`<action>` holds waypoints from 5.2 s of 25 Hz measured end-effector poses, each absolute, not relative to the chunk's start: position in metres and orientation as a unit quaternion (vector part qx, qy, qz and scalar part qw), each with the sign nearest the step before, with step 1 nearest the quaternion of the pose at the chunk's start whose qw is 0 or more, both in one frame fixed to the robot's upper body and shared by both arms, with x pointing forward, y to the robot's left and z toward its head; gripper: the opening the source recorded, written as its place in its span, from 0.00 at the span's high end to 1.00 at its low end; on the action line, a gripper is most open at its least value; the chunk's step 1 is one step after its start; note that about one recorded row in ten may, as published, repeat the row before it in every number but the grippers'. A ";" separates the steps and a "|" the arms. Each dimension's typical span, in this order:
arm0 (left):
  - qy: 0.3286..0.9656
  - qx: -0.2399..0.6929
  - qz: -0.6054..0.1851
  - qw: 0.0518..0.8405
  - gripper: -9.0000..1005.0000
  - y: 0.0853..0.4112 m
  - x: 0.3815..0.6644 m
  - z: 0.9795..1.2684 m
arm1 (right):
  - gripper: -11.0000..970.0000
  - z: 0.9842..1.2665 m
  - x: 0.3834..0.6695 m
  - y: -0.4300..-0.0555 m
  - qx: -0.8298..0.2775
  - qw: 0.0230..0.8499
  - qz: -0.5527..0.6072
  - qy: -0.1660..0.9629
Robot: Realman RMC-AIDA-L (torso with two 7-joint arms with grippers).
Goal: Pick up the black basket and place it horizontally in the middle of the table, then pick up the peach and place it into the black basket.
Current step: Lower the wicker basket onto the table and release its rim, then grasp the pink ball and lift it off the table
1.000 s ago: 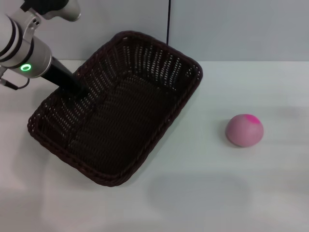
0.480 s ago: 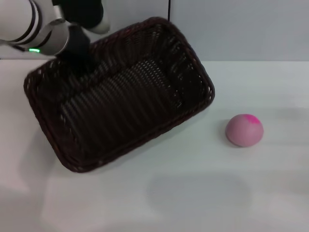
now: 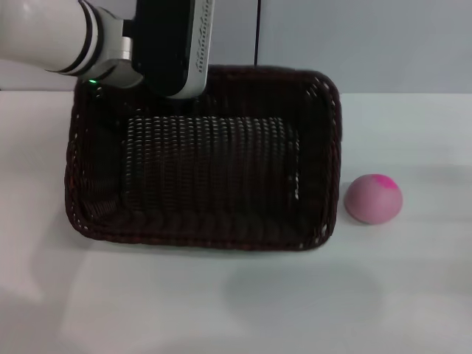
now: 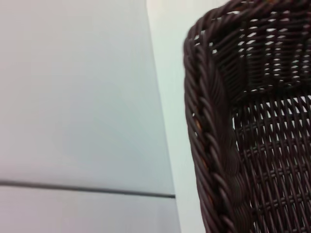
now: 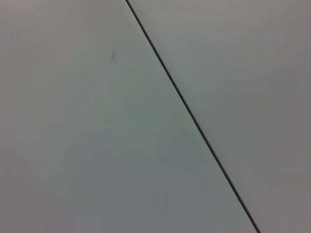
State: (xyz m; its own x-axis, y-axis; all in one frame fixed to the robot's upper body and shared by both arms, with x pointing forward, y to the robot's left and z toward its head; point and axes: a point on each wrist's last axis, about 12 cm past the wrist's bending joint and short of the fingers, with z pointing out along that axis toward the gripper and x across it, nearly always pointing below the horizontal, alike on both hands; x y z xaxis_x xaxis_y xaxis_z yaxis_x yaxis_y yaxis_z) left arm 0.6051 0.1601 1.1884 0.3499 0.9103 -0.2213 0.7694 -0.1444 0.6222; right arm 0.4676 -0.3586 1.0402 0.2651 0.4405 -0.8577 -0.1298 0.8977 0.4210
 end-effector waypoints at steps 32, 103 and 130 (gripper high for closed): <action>0.621 0.712 0.048 0.324 0.66 0.146 0.580 1.161 | 0.24 1.035 0.474 -0.359 0.145 0.769 0.176 0.597; 0.625 0.039 -0.331 0.705 0.35 0.336 0.456 1.053 | 0.27 1.119 0.564 -0.283 -0.281 0.202 0.271 0.898; 0.632 0.029 -0.339 0.697 0.35 0.332 0.465 1.052 | 0.79 1.151 0.562 -0.326 -0.199 0.280 0.239 0.908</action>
